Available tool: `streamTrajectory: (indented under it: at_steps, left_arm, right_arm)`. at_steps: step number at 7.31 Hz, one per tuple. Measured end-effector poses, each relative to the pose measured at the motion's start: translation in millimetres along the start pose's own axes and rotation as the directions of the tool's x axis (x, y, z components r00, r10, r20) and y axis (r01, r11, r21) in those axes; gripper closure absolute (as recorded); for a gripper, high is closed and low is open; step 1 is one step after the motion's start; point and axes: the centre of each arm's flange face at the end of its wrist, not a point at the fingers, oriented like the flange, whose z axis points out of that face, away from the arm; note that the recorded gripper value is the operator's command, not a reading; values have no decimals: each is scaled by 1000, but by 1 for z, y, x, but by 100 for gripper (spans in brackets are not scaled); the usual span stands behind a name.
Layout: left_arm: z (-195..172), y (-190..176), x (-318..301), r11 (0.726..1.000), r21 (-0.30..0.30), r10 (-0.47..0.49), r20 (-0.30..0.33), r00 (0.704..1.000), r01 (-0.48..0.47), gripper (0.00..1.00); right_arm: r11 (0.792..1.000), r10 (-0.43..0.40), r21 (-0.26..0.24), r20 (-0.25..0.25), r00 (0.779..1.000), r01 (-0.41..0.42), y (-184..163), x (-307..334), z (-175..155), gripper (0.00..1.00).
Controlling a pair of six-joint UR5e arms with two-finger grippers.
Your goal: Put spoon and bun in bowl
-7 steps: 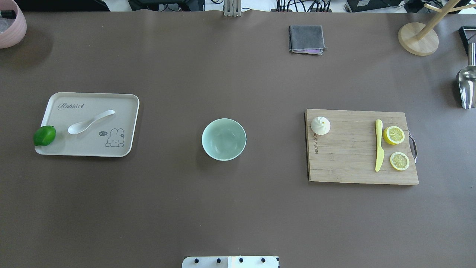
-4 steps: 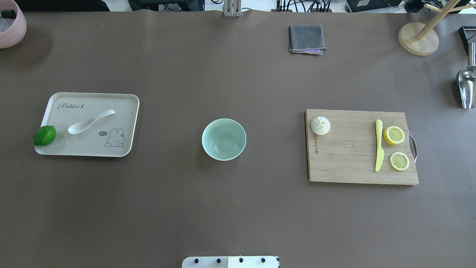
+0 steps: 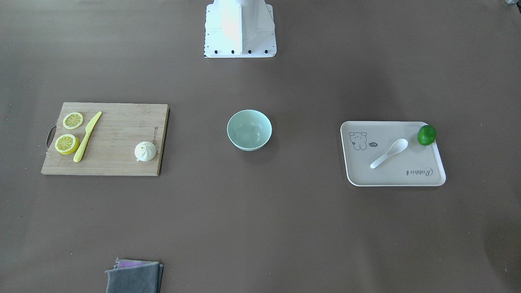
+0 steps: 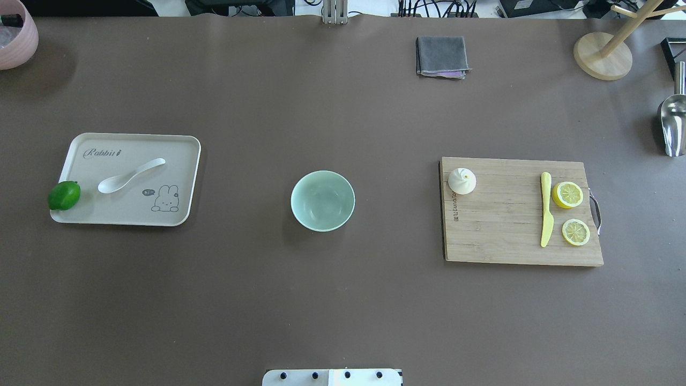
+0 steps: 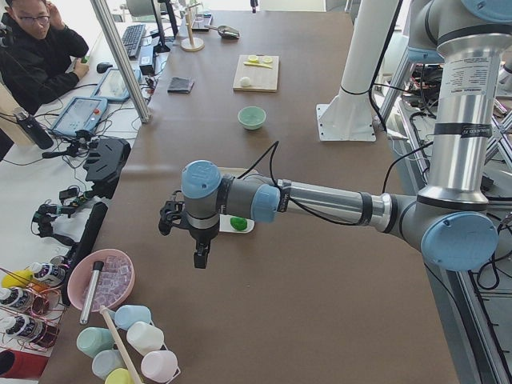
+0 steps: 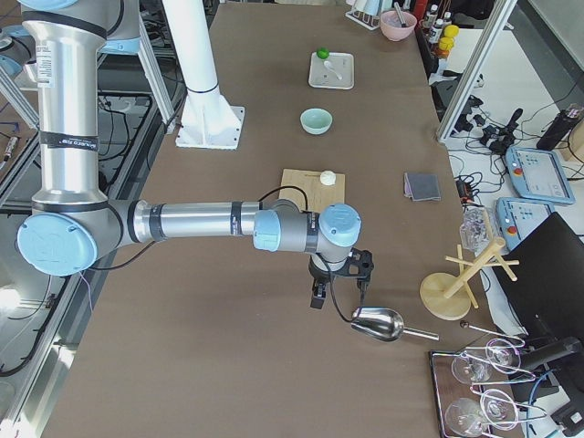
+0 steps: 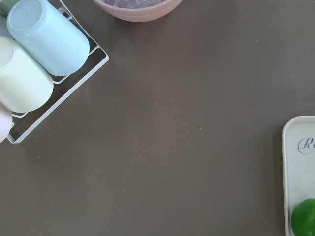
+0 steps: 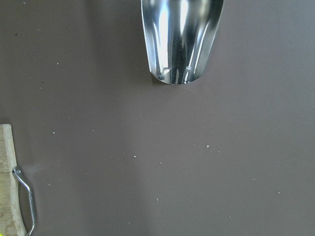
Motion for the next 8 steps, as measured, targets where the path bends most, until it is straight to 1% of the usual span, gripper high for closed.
streamTrajectory:
  at_steps: [3, 5, 7, 8]
  left_arm:
    - [-3, 3, 6, 1000, 12, 20, -6, 1000, -20, 2]
    - [-7, -2, 22, 997, 38, 69, -14, 998, -68, 2]
    - [-1, -9, 56, 981, 81, 178, -32, 983, -175, 2]
    - [9, -11, 88, 962, 96, 263, -54, 963, -257, 2]
  right_arm:
    - [1000, -15, 12, 0, 1000, 15, -4, -8, -6, 0]
    - [1000, -20, 16, 3, 1000, 20, -5, -13, -8, 0]
    - [999, -32, 28, 6, 999, 32, -8, -22, -14, 0]
    - [999, -41, 35, 8, 999, 41, -10, -28, -18, 0]
